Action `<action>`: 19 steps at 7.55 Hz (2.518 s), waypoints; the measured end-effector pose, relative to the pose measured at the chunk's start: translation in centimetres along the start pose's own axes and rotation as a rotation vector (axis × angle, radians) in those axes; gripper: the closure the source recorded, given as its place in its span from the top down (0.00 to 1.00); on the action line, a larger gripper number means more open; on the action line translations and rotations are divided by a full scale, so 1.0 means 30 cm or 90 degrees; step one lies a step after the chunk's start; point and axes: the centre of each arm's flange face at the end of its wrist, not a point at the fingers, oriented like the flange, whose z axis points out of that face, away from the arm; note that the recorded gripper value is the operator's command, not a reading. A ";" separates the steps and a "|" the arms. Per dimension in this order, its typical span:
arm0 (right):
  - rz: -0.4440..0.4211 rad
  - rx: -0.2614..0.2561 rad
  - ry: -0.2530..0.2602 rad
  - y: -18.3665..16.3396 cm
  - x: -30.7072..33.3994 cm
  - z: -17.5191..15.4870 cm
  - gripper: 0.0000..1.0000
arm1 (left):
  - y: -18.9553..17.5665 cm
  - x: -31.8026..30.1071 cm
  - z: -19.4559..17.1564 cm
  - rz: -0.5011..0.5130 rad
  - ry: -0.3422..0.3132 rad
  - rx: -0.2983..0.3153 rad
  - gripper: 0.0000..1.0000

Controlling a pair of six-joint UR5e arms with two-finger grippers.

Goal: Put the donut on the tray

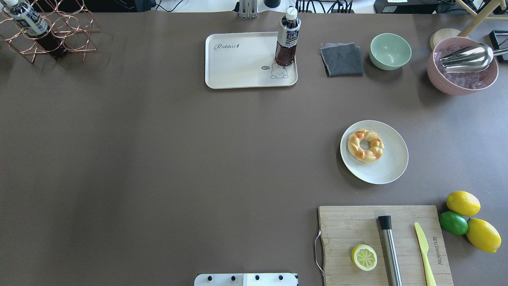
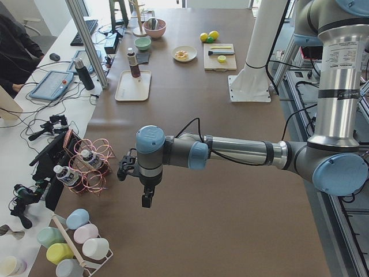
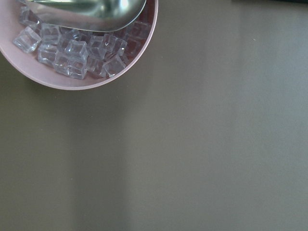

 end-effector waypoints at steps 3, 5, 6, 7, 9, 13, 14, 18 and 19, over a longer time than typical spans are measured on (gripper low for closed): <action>0.001 0.002 0.000 0.002 0.000 -0.006 1.00 | -0.043 0.041 -0.027 0.018 0.001 0.013 0.98; -0.005 0.016 0.001 -0.005 -0.036 -0.044 1.00 | -0.040 0.053 -0.038 0.026 -0.001 0.021 0.98; -0.001 0.026 -0.003 -0.013 -0.080 -0.069 1.00 | -0.003 0.040 -0.028 0.030 0.000 0.028 0.98; 0.000 0.034 -0.007 -0.024 -0.165 -0.086 1.00 | 0.025 0.031 -0.020 0.034 0.001 0.035 0.98; 0.011 0.030 -0.017 -0.035 -0.429 -0.066 1.00 | 0.052 0.022 -0.011 0.035 0.002 0.041 0.98; 0.018 0.046 -0.078 0.001 -0.857 0.122 1.00 | 0.056 0.026 -0.016 0.036 0.002 0.044 0.98; 0.017 0.049 -0.092 0.031 -0.906 0.212 1.00 | 0.056 0.025 -0.015 0.035 0.002 0.044 0.98; -0.018 0.081 -0.098 0.104 -0.951 0.543 1.00 | 0.052 0.025 -0.019 0.036 0.002 0.046 0.98; -0.008 0.080 -0.098 0.116 -0.958 0.586 0.98 | 0.052 0.024 -0.018 0.035 0.002 0.046 0.98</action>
